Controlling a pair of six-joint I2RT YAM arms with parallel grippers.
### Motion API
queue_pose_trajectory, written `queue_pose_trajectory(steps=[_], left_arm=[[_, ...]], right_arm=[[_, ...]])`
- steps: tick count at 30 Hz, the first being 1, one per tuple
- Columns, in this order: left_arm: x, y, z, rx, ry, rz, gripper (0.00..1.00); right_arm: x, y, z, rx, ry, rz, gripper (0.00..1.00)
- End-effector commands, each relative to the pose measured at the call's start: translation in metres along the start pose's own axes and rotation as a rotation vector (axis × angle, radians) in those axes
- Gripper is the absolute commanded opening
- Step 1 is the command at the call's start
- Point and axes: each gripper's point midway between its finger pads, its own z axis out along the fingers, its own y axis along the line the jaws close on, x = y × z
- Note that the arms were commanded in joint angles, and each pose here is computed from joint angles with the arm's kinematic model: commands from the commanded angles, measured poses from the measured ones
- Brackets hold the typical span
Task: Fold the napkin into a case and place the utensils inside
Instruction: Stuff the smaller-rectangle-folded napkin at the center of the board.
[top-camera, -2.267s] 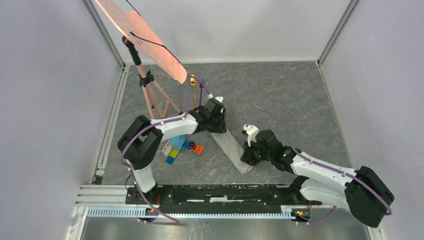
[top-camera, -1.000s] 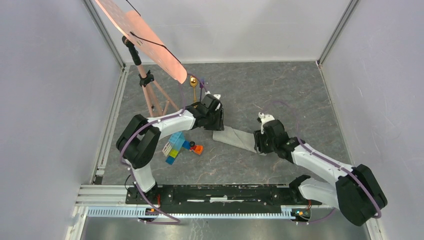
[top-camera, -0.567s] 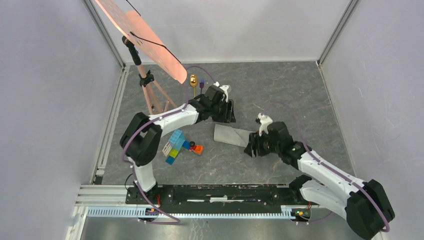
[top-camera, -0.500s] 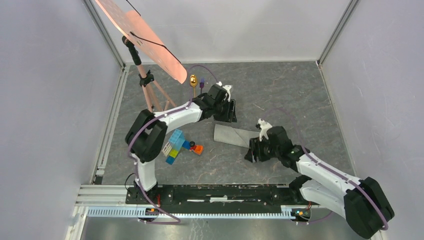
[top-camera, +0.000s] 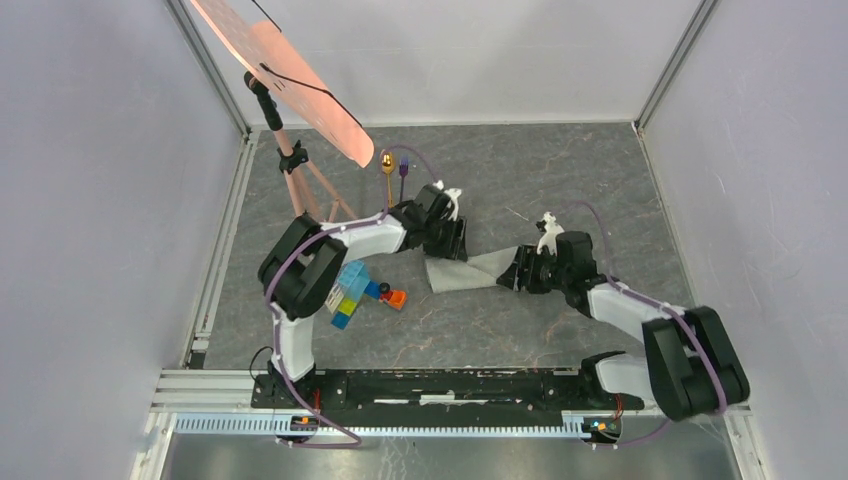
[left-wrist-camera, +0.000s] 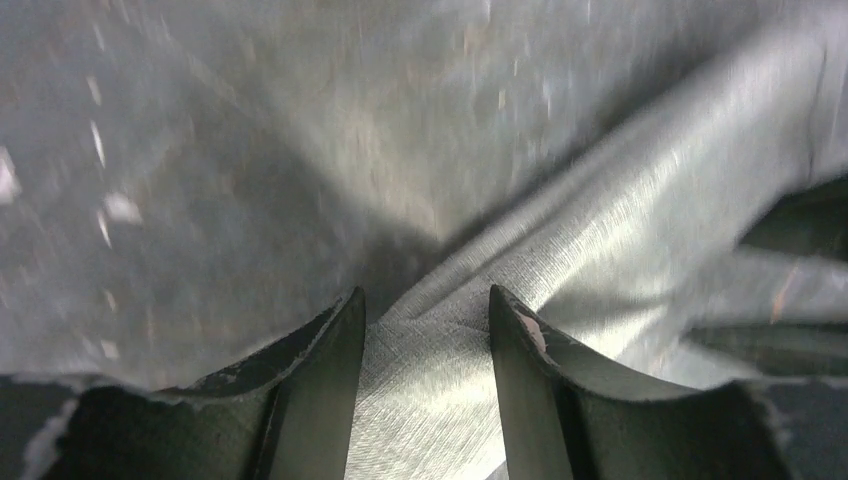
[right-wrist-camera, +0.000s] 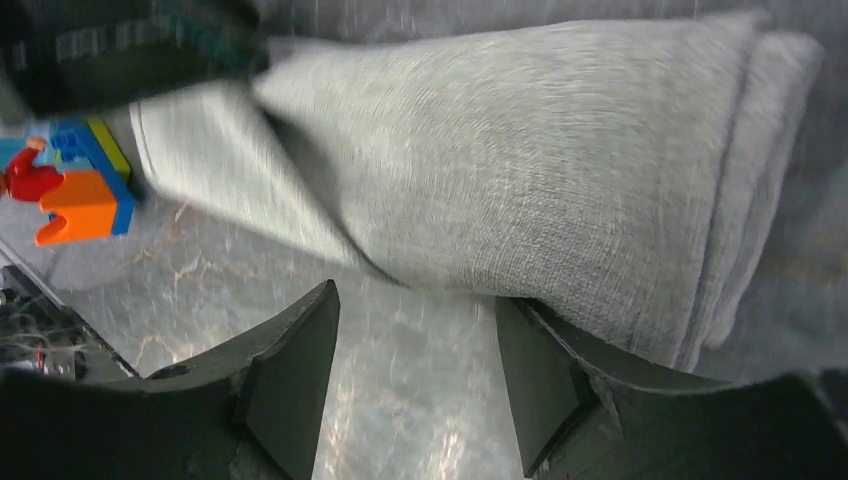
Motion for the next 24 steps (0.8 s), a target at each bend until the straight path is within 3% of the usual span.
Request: queue_pose_trajectory(steps=[1, 6, 7, 10, 17, 24], left_arm=[[0.022, -0.024, -0.024, 0.085, -0.042, -0.009, 0.56], [0.056, -0.063, -0.037, 0.158, -0.068, -0.055, 0.56], [0.077, -0.094, -0.038, 0.215, -0.07, -0.098, 0.56], [0.096, -0.12, -0.041, 0.248, -0.081, -0.107, 0.56], [0.094, -0.115, -0.074, 0.229, -0.164, -0.119, 0.57], [0.065, -0.108, -0.119, 0.19, -0.311, -0.155, 0.57]], right_arm=[[-0.023, -0.015, 0.018, 0.047, 0.061, -0.125, 0.66], [-0.032, 0.001, 0.043, -0.052, 0.207, -0.16, 0.62], [-0.034, 0.011, 0.045, -0.063, 0.22, -0.223, 0.63], [-0.019, 0.024, 0.043, -0.092, 0.294, -0.297, 0.62], [-0.013, 0.017, 0.023, -0.048, 0.307, -0.399, 0.66], [0.018, 0.083, 0.048, -0.247, 0.4, -0.52, 0.65]])
